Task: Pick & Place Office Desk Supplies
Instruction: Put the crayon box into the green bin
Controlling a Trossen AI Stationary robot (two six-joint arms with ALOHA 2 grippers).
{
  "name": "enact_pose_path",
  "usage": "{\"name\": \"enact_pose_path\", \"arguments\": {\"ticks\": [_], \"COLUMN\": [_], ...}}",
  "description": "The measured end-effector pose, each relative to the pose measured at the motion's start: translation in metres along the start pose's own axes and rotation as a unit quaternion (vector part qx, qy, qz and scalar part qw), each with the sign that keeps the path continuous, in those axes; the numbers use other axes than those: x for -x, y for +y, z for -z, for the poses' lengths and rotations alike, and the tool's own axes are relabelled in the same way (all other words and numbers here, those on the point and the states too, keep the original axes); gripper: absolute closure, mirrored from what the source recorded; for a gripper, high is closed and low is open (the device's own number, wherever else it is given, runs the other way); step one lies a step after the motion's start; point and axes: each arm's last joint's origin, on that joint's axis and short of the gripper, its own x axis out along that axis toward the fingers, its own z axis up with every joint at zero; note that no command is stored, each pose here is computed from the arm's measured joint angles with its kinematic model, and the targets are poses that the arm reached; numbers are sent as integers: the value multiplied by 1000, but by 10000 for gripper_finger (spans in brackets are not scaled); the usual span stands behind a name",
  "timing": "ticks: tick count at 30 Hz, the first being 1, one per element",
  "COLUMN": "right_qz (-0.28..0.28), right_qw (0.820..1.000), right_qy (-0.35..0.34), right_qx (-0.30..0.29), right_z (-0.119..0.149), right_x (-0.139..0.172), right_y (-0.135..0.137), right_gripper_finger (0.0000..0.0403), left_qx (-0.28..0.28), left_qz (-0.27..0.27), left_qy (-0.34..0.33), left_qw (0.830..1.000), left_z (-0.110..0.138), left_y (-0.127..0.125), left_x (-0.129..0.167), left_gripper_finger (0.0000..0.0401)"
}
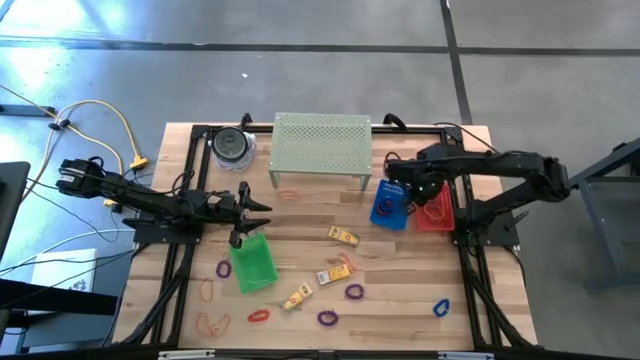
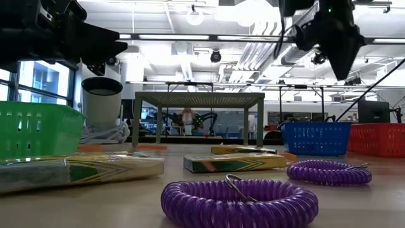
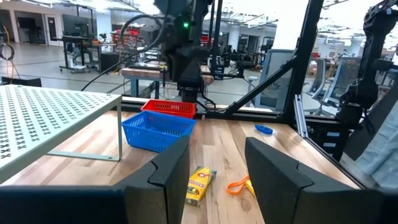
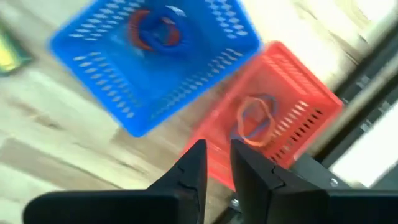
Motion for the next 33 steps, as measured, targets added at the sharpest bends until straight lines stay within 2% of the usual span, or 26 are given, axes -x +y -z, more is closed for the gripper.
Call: {"name": "enact_pose_path", "arguments": {"ticks": [6,8,11,17,22,26,33], "right_qz": [-57,-69,-80,-111,-127,-124,-134], "right_qw": [996,992,985,956,925,908,893], "right_qy": [-58,-86,-134,-247,-329,-367,-395], "right_qx": [46,58,79,113,144,160,170], "right_z": [18,27,43,76,98,113,128], "right_x": [7,9,12,20,26,28,29], "right_y": [28,40,55,81,93,96,101], "right_gripper_finger": [353,355,358,365,370,372,373], "left_qx": [-33,-47,-73,-99,-142,-174,-182], "left_qz": [7,0,-21,-54,-66,-84,-99], "left_qy": [17,21,62,155,180,205,237], "left_qw": [999,999,995,981,971,960,949], "left_z": [-4,-13,-21,-47,-60,-54,-34], "left_y": [-5,-9,-15,-33,-54,-64,-67], "left_x": [-6,-14,-24,-39,-55,-74,-103], "left_gripper_finger": [250,250,250,250,243,218,187]}}
